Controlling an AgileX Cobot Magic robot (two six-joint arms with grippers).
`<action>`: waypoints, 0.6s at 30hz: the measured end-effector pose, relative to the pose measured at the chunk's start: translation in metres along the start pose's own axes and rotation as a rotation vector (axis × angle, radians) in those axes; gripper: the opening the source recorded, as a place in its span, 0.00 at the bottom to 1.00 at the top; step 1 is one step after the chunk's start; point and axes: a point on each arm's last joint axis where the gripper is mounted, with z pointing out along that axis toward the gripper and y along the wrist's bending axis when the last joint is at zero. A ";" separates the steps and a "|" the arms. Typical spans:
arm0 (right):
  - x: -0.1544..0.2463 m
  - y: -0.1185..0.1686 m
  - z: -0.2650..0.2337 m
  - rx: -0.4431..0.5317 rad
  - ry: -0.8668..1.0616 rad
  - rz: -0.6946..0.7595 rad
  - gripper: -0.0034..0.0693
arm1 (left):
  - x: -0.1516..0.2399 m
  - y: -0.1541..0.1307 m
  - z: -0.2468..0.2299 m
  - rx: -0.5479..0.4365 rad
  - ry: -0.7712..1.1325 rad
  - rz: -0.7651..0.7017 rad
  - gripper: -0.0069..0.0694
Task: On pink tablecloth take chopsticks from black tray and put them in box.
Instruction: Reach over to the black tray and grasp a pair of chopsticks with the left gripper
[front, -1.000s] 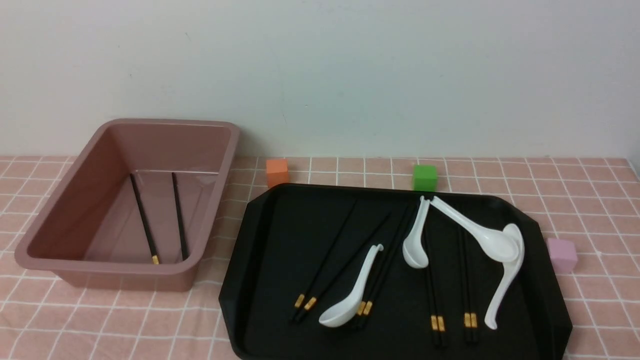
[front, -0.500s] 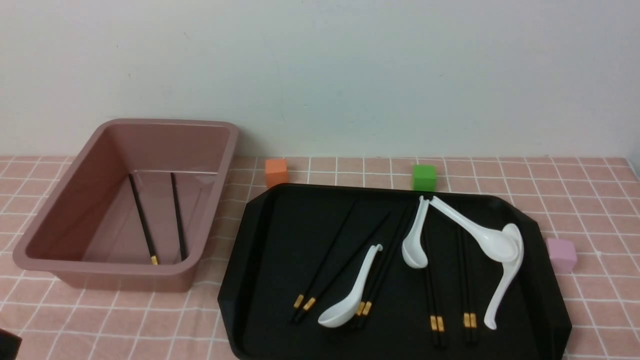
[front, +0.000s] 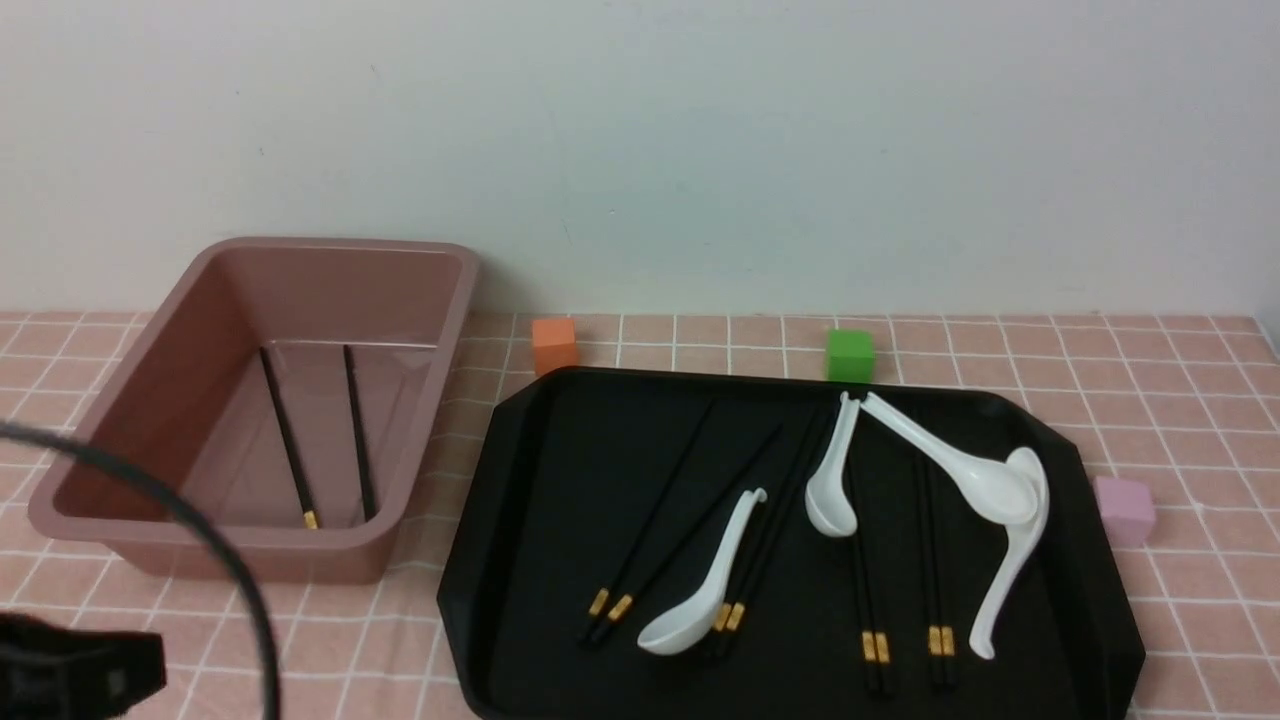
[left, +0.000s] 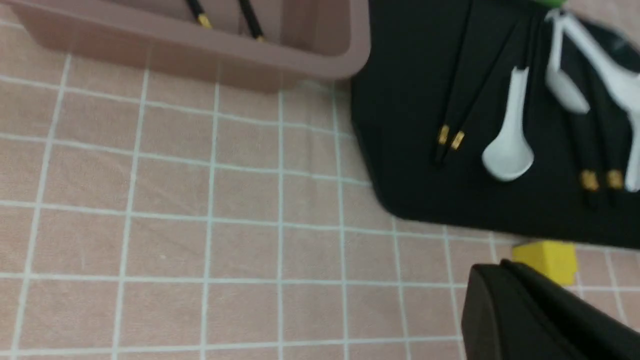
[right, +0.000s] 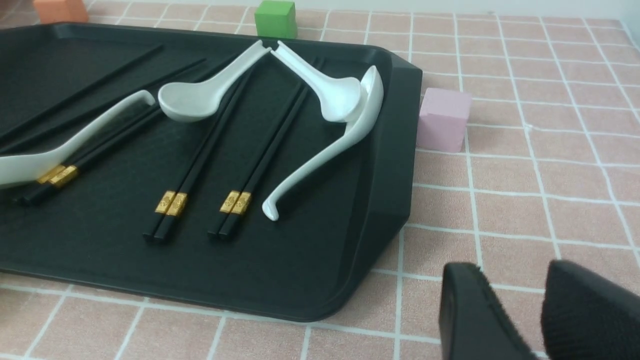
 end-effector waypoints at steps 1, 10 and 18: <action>0.000 0.000 0.000 0.000 0.000 -0.001 0.38 | -0.008 0.000 0.010 -0.012 0.039 0.007 0.07; 0.000 0.000 0.000 0.000 0.000 -0.001 0.38 | -0.047 -0.045 0.102 0.040 0.322 0.202 0.07; 0.000 0.000 0.000 0.000 0.000 -0.001 0.38 | -0.041 -0.121 0.163 0.109 0.504 0.464 0.07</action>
